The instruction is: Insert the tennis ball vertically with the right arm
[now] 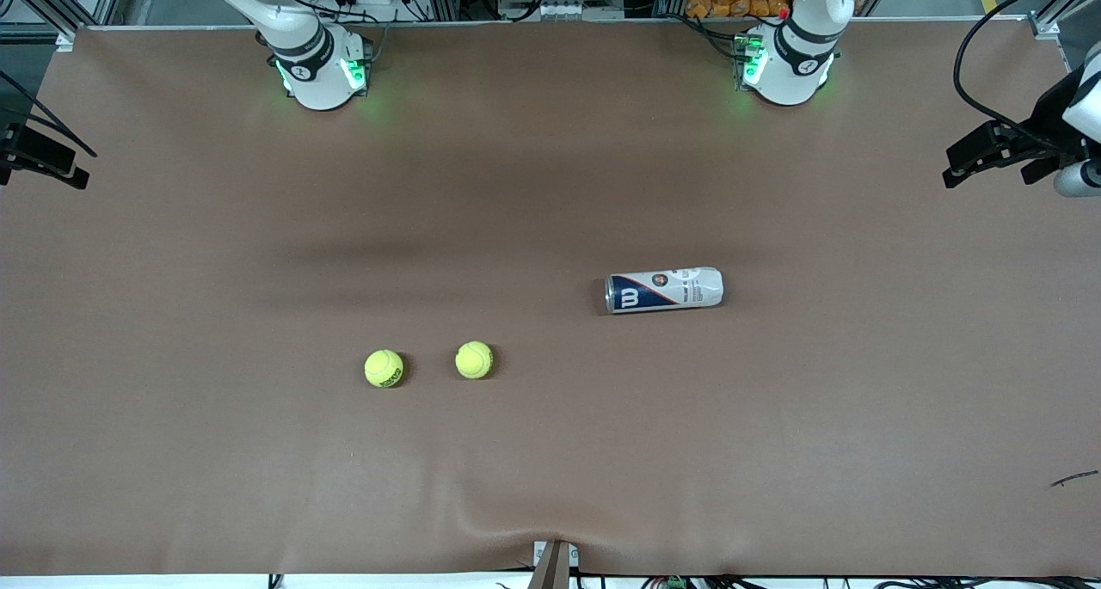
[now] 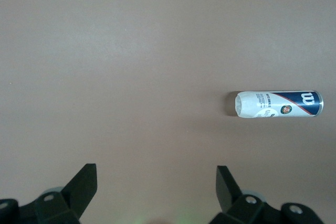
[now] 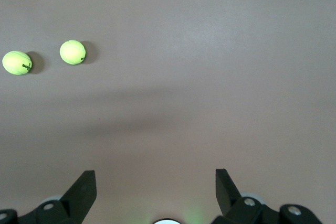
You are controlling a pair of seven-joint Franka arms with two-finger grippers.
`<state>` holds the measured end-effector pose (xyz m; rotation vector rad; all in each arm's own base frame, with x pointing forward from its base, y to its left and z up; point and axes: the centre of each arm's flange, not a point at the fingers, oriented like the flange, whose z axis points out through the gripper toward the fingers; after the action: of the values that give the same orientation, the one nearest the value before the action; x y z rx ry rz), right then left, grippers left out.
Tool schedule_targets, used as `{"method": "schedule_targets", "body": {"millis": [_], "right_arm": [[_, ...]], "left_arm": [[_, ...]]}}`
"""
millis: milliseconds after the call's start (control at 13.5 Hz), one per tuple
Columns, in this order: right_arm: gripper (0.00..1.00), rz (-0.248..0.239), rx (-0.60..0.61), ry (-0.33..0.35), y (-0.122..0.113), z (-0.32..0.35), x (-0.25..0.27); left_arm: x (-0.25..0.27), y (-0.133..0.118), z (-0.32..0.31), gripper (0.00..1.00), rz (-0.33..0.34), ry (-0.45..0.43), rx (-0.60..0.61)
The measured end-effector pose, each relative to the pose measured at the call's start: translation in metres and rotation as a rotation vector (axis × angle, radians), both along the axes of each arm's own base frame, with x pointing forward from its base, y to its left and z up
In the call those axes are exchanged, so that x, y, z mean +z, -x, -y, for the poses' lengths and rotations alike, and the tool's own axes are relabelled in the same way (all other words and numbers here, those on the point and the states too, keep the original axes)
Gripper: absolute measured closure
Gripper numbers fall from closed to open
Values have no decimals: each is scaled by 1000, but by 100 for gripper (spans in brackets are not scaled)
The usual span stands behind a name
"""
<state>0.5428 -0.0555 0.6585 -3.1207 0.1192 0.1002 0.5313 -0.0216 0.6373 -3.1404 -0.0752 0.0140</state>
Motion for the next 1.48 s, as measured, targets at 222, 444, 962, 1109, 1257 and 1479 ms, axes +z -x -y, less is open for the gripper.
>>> {"method": "schedule_targets", "body": {"millis": [222,444,962,1109,1257,1479], "right_arm": [[0,0,0,0,0,0,0],[0,0,-1,1,0,1,0],[0,-1,-13,9,1,7,0],[0,-1,-14,10,1,8,0],[0,-1,-15,11,1,9,0],[0,-1,-16,12,1,9,0]], "left_arm": [[2,0,0,0,4,0,1],[4,0,0,0,7,0,1],[-6,-6,-1,0,-14,1,0],[-8,-7,0,0,-17,1,-3],[-13,-9,3,0,-27,2,-9],[-22,-12,10,0,-51,2,-24]]}}
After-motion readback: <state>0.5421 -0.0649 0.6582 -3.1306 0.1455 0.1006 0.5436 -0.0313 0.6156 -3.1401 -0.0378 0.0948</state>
